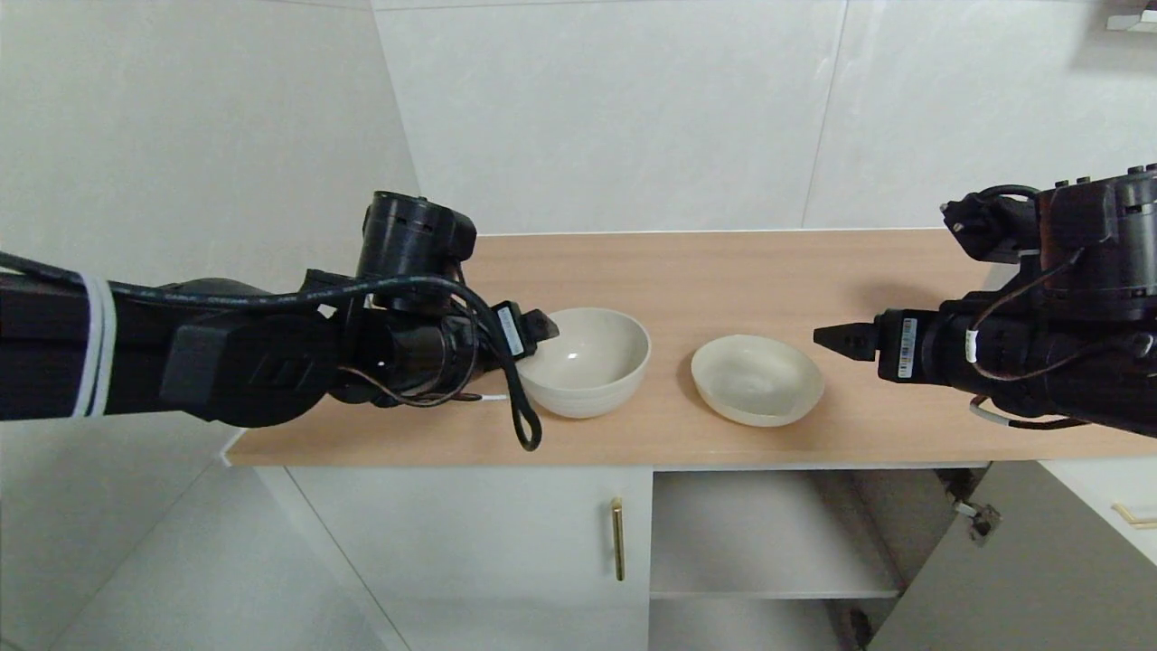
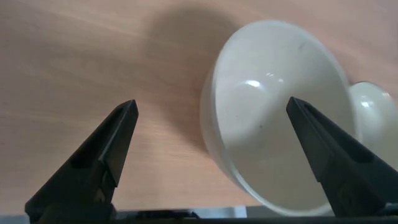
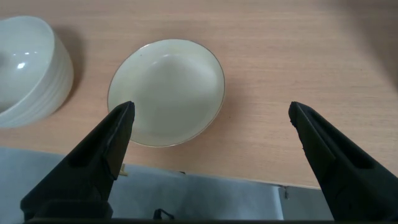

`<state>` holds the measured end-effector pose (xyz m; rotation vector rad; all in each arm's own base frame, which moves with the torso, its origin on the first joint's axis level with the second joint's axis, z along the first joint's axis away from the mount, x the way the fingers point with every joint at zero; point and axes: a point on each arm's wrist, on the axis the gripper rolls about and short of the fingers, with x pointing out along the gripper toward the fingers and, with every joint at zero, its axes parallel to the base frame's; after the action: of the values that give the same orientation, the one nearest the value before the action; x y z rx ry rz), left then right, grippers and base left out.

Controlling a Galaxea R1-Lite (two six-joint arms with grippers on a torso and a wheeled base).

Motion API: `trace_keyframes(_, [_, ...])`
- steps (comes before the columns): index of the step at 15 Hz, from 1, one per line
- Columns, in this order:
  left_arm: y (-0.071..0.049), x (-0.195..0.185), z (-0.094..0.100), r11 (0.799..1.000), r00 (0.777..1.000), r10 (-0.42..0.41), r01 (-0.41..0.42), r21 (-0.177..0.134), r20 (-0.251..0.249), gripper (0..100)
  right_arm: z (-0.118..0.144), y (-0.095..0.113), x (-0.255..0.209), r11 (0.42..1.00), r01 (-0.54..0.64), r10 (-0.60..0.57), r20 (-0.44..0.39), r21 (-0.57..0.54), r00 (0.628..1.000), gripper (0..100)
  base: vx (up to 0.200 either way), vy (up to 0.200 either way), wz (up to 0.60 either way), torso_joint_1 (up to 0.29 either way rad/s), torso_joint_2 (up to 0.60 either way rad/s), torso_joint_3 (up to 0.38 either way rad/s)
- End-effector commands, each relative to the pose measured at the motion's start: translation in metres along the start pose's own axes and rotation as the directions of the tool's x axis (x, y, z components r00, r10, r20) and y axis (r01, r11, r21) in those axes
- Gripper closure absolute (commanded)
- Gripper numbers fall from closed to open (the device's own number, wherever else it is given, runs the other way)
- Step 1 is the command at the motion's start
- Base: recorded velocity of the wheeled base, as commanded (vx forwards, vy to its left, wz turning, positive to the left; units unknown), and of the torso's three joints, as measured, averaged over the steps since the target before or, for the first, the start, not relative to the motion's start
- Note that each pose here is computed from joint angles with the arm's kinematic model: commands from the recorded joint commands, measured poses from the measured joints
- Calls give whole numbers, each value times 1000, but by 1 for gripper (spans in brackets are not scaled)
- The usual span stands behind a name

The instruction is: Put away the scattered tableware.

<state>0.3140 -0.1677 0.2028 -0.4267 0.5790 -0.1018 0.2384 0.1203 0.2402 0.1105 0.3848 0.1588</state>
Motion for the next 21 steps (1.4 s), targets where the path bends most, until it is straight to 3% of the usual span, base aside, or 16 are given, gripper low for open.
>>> trace_keyframes(1, [1, 12, -6, 1000, 1000, 18, -18, 6, -23, 0, 0, 0, -1, 1000, -1, 1, 2, 0, 1000, 0, 0, 0, 0, 0, 0, 0])
trace_keyframes(3, [1, 11, -6, 1000, 1000, 17, -17, 5, -22, 0, 1, 0, -2, 1000, -2, 2, 7, 2, 1000, 0, 0, 0, 0, 0, 0, 0])
trace_keyframes(4, [1, 11, -6, 1000, 1000, 17, -17, 5, -22, 100, 1, 0, -2, 1000, -2, 2, 7, 2, 1000, 0, 0, 0, 0, 0, 0, 0])
trace_keyframes(9, [1, 9, -6, 1000, 1000, 16, -16, 6, -23, 100, -1, 0, 1, 1000, 1, -1, -2, -1, 1000, 0, 0, 0, 0, 0, 0, 0])
trace_keyframes(16, [-1, -36, 2, 999, 998, -52, 52, 9, 21, 100, -14, 0, 27, 999, 41, -42, -71, -18, 997, 0, 0, 0, 0, 0, 0, 0])
trace_keyframes(21, [6, -66, 0, 985, 987, -159, 160, 68, -23, 100, -40, 3, 79, 989, 144, -148, -103, -39, 984, 0, 0, 0, 0, 0, 0, 0])
